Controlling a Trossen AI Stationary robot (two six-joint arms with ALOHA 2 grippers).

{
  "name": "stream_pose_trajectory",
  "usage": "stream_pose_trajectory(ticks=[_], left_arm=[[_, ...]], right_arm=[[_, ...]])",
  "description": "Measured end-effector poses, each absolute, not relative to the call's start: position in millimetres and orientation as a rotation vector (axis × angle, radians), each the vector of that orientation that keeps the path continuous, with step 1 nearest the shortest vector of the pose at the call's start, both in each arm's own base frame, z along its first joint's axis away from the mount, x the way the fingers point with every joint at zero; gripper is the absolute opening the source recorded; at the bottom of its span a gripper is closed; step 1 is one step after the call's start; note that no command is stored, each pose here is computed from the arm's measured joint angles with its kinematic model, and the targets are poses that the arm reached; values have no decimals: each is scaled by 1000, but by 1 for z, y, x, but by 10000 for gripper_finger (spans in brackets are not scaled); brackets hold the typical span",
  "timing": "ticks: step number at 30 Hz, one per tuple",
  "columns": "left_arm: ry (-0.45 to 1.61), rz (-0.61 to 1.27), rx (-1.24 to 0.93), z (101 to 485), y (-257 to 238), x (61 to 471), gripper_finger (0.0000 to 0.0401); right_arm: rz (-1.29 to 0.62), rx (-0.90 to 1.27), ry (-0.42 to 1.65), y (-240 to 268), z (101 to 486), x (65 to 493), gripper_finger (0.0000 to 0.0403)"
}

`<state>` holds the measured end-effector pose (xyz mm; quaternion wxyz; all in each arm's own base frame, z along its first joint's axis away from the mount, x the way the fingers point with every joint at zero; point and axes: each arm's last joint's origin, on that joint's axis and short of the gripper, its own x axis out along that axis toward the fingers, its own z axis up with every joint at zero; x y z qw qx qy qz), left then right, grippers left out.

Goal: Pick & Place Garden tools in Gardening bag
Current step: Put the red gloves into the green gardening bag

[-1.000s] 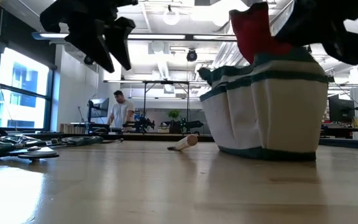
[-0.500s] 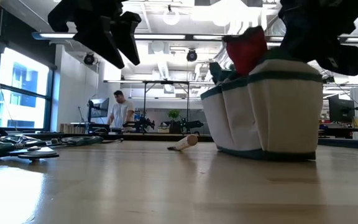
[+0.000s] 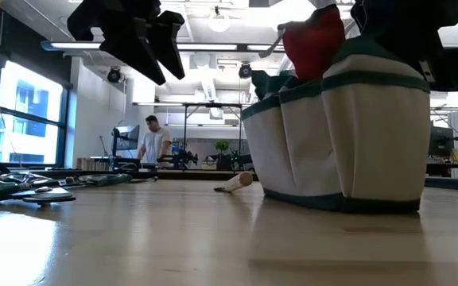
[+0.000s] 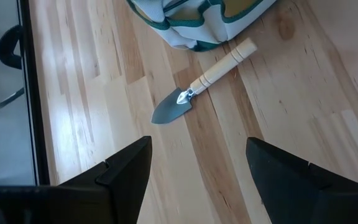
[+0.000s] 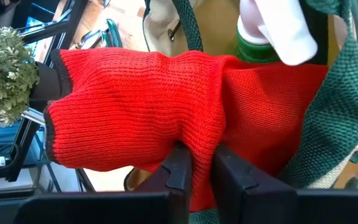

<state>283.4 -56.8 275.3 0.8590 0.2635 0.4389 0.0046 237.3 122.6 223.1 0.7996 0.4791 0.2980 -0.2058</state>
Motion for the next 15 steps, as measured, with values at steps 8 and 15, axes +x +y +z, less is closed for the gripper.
stream_pose_trajectory(ticks=[8,15], left_arm=[[919,10,552,276,-57,284,253],[912,8,557,276,-57,284,253]], right_arm=[[-445,1017,663,122,222,236,69],[-415,983,689,123,222,236,112]])
